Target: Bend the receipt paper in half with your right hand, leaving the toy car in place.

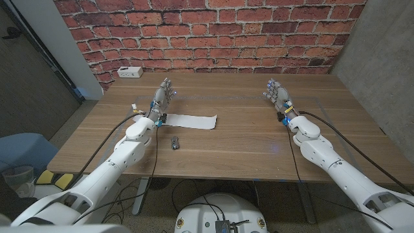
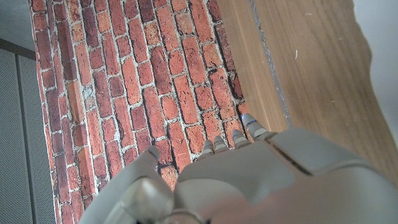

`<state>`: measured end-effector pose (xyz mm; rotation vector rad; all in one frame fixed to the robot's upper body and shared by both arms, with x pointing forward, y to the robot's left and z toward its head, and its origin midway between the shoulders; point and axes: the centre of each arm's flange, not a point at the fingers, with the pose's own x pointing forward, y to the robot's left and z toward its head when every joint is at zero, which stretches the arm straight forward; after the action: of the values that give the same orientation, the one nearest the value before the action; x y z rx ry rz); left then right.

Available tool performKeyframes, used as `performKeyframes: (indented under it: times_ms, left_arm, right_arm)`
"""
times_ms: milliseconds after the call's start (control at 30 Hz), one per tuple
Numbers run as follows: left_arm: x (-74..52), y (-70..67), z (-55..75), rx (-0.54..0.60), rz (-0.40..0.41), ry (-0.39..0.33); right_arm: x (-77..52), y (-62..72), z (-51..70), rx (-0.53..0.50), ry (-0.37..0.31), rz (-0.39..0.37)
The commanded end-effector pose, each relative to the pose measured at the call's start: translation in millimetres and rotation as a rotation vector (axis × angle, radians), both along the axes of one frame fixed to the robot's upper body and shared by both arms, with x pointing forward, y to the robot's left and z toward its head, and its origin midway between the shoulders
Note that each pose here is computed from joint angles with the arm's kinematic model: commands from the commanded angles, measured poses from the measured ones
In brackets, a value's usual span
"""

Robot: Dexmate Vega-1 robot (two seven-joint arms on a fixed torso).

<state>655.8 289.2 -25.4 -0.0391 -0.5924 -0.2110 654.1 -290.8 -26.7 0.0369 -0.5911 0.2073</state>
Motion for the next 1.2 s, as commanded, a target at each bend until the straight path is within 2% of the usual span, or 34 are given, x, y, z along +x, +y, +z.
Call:
performKeyframes:
  times_ms: [33, 200, 500, 633, 1200]
  left_arm:
    - [-1.9, -0.6, 3.6, 0.030, 0.043, 0.010]
    - [-7.4, 3.9, 2.7, 0.070, 0.115, 0.046]
    - [-21.8, 8.5, 3.3, 0.124, 0.219, 0.067]
    - [-29.5, 10.9, 3.6, 0.159, 0.297, 0.089]
    - [-56.0, 19.2, 3.5, 0.245, 0.487, 0.123]
  right_arm:
    - [-3.9, 8.8, 3.3, -0.049, -0.031, -0.007]
    - [-9.5, 15.6, 7.1, -0.079, -0.030, -0.029]
    - [-21.0, 28.9, 12.2, -0.158, -0.065, -0.031]
    - [-26.5, 35.1, 13.4, -0.200, -0.094, -0.043]
    - [-48.2, 75.1, 7.6, -0.402, -0.209, -0.025]
